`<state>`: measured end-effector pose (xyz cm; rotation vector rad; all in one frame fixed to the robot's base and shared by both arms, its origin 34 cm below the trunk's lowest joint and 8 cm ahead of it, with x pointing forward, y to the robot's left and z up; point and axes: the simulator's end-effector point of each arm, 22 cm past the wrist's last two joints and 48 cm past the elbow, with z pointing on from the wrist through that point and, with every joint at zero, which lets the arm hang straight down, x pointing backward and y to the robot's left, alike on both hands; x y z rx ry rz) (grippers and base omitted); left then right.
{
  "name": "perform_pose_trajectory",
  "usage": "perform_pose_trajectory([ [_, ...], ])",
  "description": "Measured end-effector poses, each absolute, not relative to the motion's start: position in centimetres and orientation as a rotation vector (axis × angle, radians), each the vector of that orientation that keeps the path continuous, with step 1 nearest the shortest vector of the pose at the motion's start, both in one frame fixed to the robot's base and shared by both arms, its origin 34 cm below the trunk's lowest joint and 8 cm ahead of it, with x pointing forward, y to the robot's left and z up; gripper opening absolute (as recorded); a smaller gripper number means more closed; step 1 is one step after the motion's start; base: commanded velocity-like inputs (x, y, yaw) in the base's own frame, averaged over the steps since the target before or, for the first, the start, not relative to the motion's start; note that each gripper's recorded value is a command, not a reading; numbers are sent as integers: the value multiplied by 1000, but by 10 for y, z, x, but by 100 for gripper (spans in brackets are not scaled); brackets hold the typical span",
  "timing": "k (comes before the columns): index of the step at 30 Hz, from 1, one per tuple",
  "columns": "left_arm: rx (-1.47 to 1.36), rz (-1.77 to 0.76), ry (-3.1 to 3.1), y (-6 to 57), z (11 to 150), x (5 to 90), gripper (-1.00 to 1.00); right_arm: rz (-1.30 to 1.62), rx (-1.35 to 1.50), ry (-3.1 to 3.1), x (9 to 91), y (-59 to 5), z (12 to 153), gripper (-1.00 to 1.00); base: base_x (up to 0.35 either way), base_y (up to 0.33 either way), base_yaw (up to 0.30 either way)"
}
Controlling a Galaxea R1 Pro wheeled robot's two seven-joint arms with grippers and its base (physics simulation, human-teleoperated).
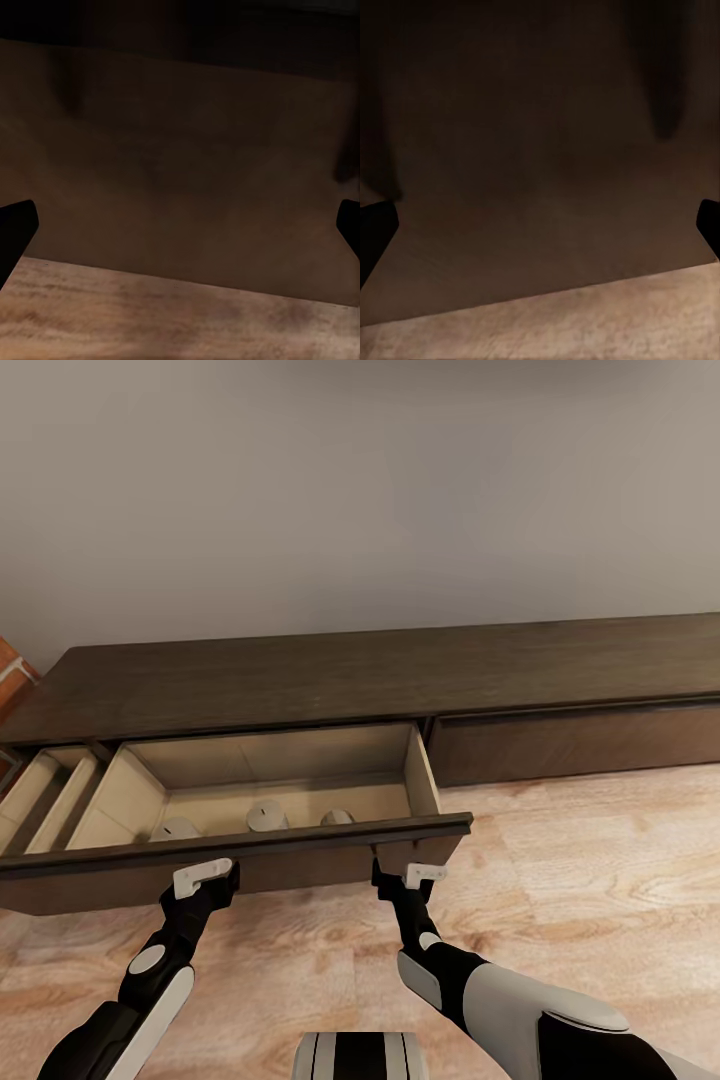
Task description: Place each of the two pumpkins and all three candles from the living room inside a cabinet in the living room (use any cabinet), then make sure every cabinet is closed, and position the cauldron so it is next to a table in the living room.
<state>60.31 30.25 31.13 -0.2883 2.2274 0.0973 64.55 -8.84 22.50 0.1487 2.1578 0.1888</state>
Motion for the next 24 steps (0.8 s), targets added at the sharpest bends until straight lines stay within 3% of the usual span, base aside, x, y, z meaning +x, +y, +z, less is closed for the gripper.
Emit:
perform_pose_trajectory([
  [24, -293, 102, 2228, 304, 311, 603, 100, 200, 147, 2165, 645, -84, 225, 100, 60, 0, 0],
])
